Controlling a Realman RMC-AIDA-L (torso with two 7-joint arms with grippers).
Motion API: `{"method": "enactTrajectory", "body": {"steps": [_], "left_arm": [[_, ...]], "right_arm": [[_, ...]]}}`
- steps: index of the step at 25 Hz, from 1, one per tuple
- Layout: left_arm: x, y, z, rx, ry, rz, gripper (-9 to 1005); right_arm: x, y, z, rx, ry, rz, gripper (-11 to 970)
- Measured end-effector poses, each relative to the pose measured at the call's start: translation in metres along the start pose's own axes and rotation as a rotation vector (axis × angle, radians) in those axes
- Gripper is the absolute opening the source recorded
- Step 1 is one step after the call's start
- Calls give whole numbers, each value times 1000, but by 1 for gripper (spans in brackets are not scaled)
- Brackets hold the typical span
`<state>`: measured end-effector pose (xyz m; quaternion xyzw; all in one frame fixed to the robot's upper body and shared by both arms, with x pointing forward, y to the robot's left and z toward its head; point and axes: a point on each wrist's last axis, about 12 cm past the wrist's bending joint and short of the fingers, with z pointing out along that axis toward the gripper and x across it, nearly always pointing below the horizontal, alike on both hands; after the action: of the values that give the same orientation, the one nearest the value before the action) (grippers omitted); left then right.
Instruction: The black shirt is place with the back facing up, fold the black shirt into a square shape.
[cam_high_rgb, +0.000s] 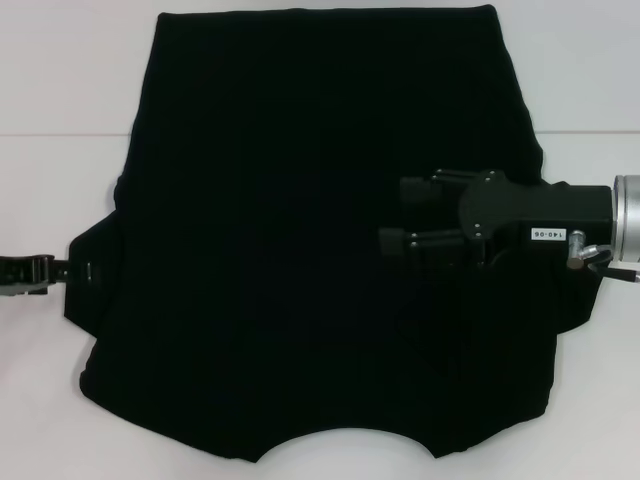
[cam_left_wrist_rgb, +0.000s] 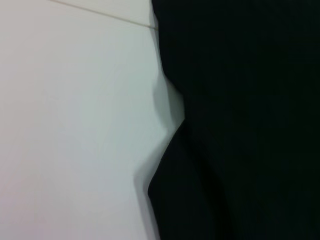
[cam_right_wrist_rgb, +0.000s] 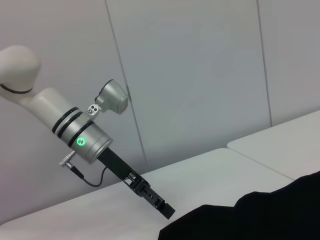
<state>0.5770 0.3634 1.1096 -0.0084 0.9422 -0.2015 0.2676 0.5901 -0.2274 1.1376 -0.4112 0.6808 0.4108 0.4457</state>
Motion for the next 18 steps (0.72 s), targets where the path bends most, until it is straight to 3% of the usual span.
{"method": "enactTrajectory", "body": {"steps": [18], "left_arm": [[2,-3,12,-8,24,4,875]], "right_arm": [[0,-1,0,13,-1,-5,911]]}}
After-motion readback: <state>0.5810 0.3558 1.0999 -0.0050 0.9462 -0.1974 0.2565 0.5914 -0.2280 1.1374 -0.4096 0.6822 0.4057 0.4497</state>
